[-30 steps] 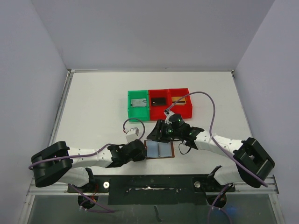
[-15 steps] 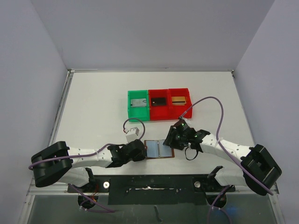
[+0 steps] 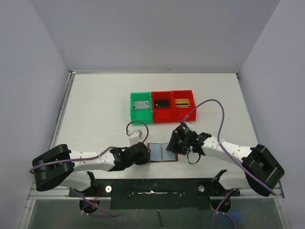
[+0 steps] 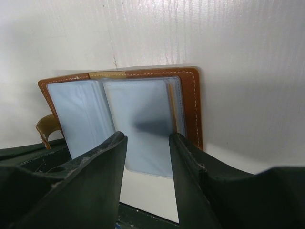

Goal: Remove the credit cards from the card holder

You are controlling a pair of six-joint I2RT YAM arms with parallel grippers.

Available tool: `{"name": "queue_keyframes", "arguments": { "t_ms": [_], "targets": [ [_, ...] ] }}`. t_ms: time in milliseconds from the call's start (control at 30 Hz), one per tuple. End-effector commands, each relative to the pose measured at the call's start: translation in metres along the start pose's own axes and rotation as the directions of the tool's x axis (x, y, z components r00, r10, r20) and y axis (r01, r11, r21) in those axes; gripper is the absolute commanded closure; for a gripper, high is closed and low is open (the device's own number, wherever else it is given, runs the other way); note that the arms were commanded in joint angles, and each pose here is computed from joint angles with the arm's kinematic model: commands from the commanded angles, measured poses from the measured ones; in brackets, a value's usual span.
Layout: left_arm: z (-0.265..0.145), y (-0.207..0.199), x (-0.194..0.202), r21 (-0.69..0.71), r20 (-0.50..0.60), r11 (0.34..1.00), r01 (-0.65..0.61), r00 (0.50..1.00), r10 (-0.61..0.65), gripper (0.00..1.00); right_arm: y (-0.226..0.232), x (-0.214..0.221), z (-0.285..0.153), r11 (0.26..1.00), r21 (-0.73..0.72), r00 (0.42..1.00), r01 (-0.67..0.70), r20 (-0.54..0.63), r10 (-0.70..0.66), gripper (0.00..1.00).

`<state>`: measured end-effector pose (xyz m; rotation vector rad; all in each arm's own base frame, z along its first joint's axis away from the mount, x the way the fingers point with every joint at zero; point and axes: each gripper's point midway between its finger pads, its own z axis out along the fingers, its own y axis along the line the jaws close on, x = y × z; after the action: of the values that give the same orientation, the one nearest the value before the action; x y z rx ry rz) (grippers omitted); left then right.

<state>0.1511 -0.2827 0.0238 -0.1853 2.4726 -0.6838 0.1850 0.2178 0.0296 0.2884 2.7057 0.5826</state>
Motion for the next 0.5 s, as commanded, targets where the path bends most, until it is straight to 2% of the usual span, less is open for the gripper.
{"name": "queue_keyframes", "arguments": {
  "t_ms": [0, 467],
  "targets": [
    [-0.001, -0.019, -0.008, 0.046, 0.015, 0.999, 0.000, 1.000, -0.001, 1.00, 0.012, -0.004, 0.002, 1.000, -0.024, 1.000, 0.015, 0.012, -0.014, 0.57],
    [0.001, -0.020, -0.005, 0.048, 0.005, 0.999, -0.007, 1.000, 0.007, 1.00, 0.053, -0.003, 0.002, 0.974, -0.222, 0.999, 0.036, -0.023, -0.042, 0.58]
  ]
}}
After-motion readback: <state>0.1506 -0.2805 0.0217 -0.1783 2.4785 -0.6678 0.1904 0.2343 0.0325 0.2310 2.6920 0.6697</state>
